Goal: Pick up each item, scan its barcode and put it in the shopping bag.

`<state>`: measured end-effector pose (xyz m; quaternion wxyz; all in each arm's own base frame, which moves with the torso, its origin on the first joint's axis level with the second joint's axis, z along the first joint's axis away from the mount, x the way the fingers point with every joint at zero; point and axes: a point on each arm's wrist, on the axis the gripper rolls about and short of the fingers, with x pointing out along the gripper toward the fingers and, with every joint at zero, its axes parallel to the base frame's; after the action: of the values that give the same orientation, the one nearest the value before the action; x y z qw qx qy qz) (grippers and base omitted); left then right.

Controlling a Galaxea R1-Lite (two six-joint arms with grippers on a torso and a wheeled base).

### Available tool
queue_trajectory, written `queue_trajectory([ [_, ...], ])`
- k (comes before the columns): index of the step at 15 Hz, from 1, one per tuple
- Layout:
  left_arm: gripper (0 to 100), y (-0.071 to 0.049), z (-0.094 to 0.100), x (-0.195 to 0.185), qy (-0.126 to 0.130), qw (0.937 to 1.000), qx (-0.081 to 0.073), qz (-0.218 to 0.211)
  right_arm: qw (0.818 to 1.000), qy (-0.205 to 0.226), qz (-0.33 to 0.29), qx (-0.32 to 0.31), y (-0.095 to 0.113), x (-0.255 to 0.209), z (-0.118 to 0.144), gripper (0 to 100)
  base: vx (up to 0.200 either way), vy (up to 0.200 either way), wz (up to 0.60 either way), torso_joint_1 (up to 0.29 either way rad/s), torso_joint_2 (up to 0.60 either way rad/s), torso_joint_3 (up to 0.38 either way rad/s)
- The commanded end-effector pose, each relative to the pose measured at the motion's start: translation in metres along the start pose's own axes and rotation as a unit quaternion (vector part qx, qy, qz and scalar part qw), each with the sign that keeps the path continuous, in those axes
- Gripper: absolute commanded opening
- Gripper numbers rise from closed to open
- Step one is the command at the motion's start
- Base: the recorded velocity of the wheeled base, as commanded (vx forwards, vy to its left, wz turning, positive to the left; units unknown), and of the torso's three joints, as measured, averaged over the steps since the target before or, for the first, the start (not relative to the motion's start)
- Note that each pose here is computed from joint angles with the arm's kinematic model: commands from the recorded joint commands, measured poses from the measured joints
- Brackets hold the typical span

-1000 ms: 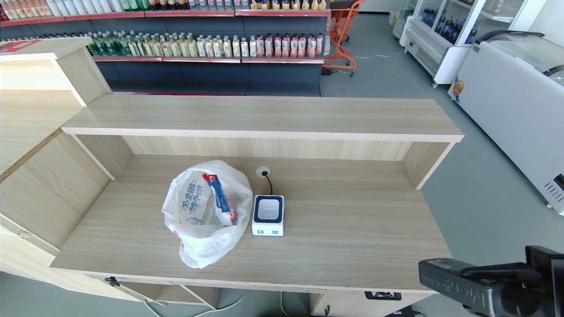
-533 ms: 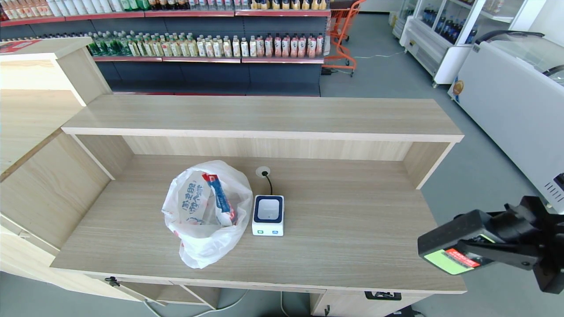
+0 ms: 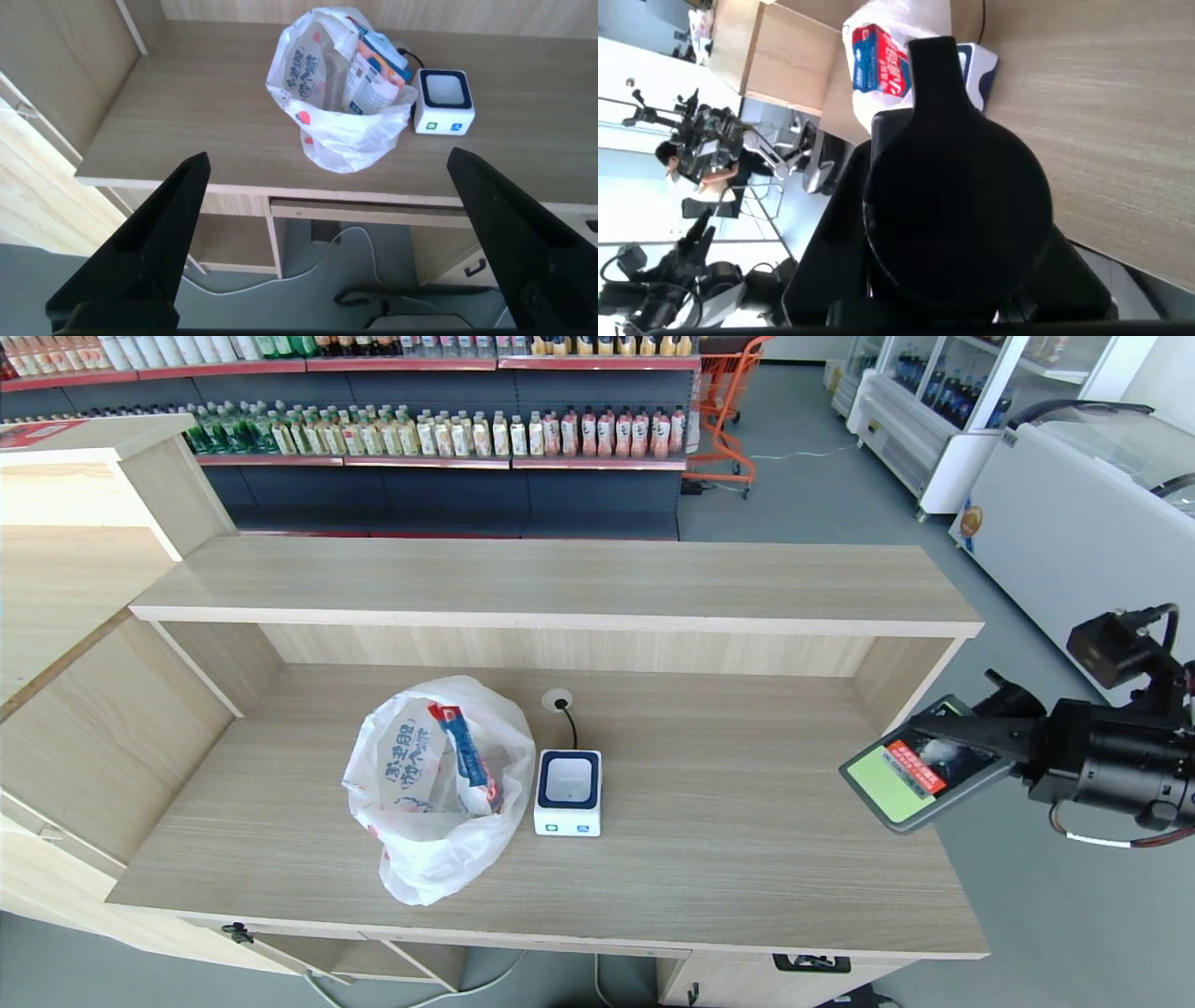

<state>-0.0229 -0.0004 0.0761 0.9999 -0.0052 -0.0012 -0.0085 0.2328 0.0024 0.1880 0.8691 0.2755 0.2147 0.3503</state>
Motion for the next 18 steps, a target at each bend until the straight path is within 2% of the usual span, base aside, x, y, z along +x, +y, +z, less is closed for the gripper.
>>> queue_trajectory([
  [1, 100, 0.000, 0.000, 0.000, 0.000, 1.0000, 0.000, 0.000, 0.999, 0.019, -0.012, 0.036, -0.010, 0.013, -0.009, 0, 0.000, 0.000, 0.00, 0.000, 0.00, 0.000],
  [11, 100, 0.000, 0.000, 0.000, 0.000, 1.0000, -0.001, -0.001, 0.998, 0.031, -0.018, 0.049, -0.009, 0.017, -0.018, 0, 0.000, 0.000, 0.00, 0.000, 0.00, 0.000],
  [18, 100, 0.000, 0.000, 0.000, 0.000, 1.0000, -0.001, 0.000, 0.998, 0.040, -0.017, 0.041, -0.003, 0.027, -0.022, 0, 0.000, 0.200, 0.00, 0.004, 0.00, 0.005],
])
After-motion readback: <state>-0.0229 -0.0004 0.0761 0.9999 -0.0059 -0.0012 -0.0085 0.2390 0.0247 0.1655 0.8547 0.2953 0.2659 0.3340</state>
